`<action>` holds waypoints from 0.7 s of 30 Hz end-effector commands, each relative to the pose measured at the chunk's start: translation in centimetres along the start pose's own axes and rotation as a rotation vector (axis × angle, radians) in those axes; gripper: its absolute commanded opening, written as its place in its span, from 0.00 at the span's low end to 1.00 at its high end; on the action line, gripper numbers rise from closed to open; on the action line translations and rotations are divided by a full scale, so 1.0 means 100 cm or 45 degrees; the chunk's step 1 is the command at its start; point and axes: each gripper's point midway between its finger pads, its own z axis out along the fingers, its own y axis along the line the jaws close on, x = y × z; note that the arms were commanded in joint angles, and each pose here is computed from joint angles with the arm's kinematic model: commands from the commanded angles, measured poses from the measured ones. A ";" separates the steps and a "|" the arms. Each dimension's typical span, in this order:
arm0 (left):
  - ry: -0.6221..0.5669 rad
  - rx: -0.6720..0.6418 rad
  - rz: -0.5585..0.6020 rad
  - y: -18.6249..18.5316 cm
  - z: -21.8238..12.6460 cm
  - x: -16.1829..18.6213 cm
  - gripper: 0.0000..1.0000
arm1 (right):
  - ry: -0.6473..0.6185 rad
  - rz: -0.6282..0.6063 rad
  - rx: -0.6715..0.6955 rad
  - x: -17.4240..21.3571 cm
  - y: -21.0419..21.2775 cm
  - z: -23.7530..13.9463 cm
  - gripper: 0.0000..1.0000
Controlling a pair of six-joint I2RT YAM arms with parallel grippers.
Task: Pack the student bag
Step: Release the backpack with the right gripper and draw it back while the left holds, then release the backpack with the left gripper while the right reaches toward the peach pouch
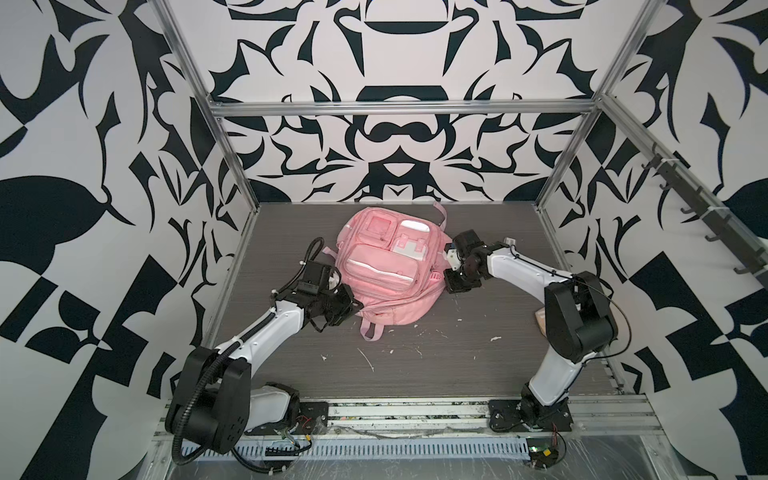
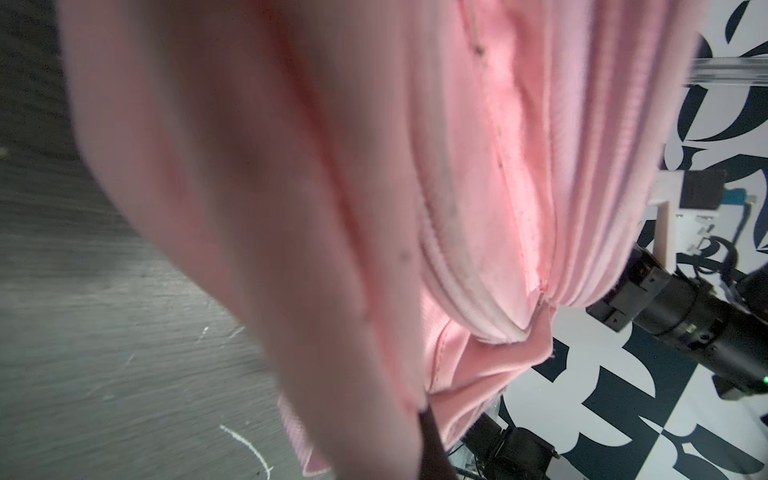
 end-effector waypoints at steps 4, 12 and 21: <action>-0.084 -0.144 0.012 0.029 -0.013 -0.005 0.00 | -0.158 -0.021 0.026 -0.034 -0.013 -0.027 0.00; -0.105 -0.072 0.005 0.017 -0.010 -0.011 0.00 | -0.357 -0.079 -0.171 -0.008 0.019 -0.086 0.62; 0.006 -0.089 0.018 0.025 0.002 0.010 0.04 | -0.389 0.069 0.075 -0.002 -0.031 -0.126 0.72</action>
